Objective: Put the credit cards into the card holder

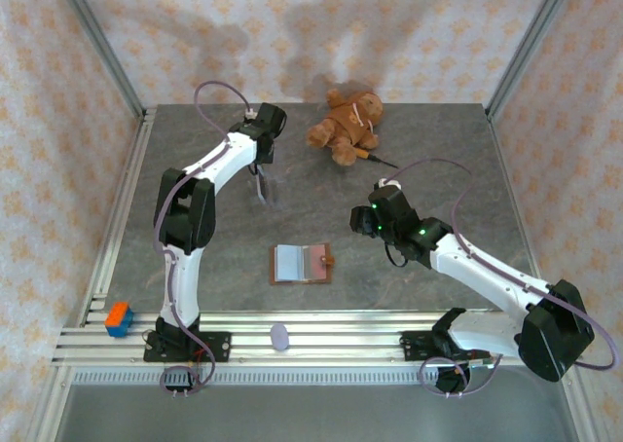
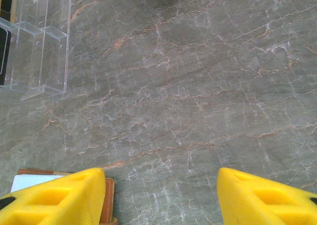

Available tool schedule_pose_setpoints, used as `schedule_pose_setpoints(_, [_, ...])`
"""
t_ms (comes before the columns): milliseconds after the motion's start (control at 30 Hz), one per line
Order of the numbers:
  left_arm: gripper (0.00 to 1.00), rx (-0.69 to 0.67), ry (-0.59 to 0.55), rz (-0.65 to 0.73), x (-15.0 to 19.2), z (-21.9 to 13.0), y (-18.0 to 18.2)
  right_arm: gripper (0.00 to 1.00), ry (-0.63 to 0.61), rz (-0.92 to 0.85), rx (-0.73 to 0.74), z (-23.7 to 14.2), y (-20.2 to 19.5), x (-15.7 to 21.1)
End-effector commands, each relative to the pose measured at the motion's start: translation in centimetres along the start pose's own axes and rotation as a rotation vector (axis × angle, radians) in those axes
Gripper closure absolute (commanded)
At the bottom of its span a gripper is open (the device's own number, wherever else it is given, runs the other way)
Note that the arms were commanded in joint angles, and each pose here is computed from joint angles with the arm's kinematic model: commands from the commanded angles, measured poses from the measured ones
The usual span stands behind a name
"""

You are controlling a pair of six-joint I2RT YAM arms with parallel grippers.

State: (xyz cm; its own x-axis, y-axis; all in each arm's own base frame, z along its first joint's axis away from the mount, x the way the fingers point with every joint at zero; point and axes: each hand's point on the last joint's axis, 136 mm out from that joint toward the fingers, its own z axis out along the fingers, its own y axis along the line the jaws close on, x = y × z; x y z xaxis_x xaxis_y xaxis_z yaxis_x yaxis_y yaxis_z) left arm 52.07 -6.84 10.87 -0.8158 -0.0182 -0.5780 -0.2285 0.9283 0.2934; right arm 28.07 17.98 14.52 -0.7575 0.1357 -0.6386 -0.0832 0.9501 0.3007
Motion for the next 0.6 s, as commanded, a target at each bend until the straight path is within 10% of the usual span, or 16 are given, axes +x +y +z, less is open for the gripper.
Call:
schedule_pose_setpoints(0, [0.32, -0.082, -0.027, -0.005, -0.7, -0.7, 1.9, 0.38, -0.032, -0.002, 0.028, -0.5, -0.6, -0.7])
schedule_pose_setpoints(567, [0.56, -0.075, -0.076, -0.042, -1.8, -2.4, 2.5, 0.38, -0.010, 0.016, 0.017, -0.3, -0.5, -0.2])
